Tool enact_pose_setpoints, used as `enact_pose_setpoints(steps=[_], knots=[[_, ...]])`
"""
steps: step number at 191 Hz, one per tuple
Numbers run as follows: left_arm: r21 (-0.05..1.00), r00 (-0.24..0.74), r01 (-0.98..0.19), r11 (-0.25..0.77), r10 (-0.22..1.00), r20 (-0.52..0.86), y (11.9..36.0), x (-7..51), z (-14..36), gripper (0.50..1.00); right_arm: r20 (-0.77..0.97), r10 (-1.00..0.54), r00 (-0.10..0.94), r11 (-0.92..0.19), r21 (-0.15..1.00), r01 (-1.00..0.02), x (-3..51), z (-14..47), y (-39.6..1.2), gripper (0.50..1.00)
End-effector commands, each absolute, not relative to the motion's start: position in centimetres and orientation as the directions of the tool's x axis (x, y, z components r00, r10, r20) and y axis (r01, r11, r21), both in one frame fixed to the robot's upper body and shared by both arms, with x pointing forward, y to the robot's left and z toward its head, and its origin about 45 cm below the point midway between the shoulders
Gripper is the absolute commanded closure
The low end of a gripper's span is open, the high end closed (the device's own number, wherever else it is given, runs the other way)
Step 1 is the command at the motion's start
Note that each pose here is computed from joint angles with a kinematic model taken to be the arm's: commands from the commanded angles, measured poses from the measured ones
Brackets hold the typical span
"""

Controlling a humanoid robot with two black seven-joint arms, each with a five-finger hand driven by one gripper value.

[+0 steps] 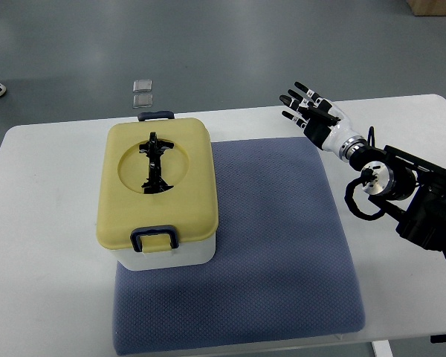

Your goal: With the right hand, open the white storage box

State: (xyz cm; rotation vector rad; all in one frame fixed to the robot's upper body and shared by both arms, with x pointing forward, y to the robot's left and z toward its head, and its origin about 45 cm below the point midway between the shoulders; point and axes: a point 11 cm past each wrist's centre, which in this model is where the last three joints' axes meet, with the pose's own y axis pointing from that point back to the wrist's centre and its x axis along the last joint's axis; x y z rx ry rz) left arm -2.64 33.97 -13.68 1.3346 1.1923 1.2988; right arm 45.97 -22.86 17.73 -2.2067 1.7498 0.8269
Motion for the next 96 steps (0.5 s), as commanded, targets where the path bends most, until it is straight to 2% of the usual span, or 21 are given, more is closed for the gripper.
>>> enact_pose_setpoints(steps=[1, 31, 62, 96], knots=[[0.99, -0.016, 0.049, -0.132, 0.991, 0.133, 34.0, -2.6, -13.7, 0.5, -0.544, -0.827, 0.143, -0.277, 0.173, -0.945, 46.0, 17.8, -22.7, 0.568], [0.99, -0.016, 0.049, -0.132, 0.991, 0.133, 34.0, -2.6, -13.7, 0.5, -0.514, -0.842, 0.165, -0.283, 0.16, -0.946, 46.5, 18.7, -22.8, 0.568], [0.99, -0.016, 0.049, -0.132, 0.991, 0.133, 34.0, -2.6, -13.7, 0.5, -0.281, -0.929, 0.241, -0.289, 0.146, -0.946, 47.3, 20.4, -23.3, 0.568], [0.99, -0.016, 0.049, -0.132, 0.991, 0.133, 34.0, -2.6, -13.7, 0.5, -0.103, -0.933, 0.345, -0.353, 0.075, -0.933, 48.6, 25.2, -22.5, 0.568]])
